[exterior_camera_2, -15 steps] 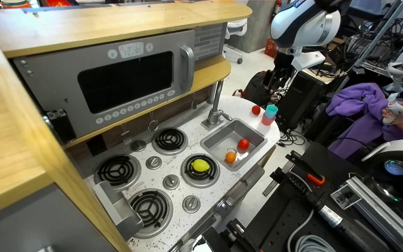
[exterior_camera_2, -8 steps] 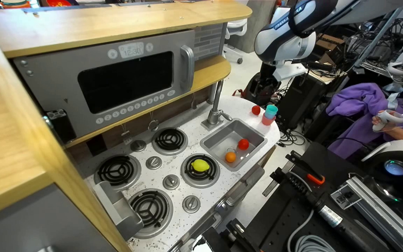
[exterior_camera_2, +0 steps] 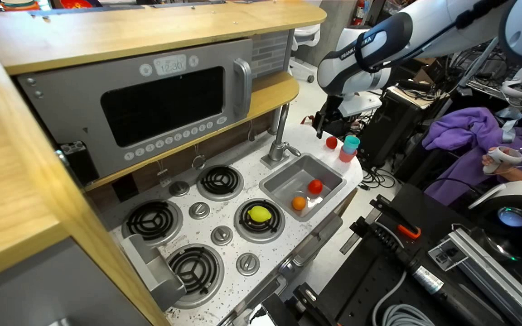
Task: Pick the red object on the counter and place it on the stove
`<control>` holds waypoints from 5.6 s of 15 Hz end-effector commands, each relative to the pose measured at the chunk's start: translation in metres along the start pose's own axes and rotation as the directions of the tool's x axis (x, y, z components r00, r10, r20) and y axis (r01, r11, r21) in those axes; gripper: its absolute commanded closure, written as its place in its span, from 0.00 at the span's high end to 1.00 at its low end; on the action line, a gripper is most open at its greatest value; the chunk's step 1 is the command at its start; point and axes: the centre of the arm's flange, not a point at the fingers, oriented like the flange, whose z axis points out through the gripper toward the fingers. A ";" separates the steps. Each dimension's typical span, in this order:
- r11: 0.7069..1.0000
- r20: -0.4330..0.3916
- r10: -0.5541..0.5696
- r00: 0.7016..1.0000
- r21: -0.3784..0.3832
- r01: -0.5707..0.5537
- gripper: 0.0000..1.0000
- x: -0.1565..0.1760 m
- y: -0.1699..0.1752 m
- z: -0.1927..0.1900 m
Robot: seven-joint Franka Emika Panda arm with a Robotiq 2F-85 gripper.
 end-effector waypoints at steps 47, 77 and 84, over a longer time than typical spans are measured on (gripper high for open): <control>0.990 -0.195 -0.016 0.981 -0.142 -0.012 0.21 -0.079 0.016 -0.105; 0.372 -0.027 -0.928 0.372 -0.147 0.916 0.21 -0.208 -0.420 -0.121; 0.047 0.005 -0.999 0.048 -0.143 0.989 0.21 -0.220 -0.463 -0.079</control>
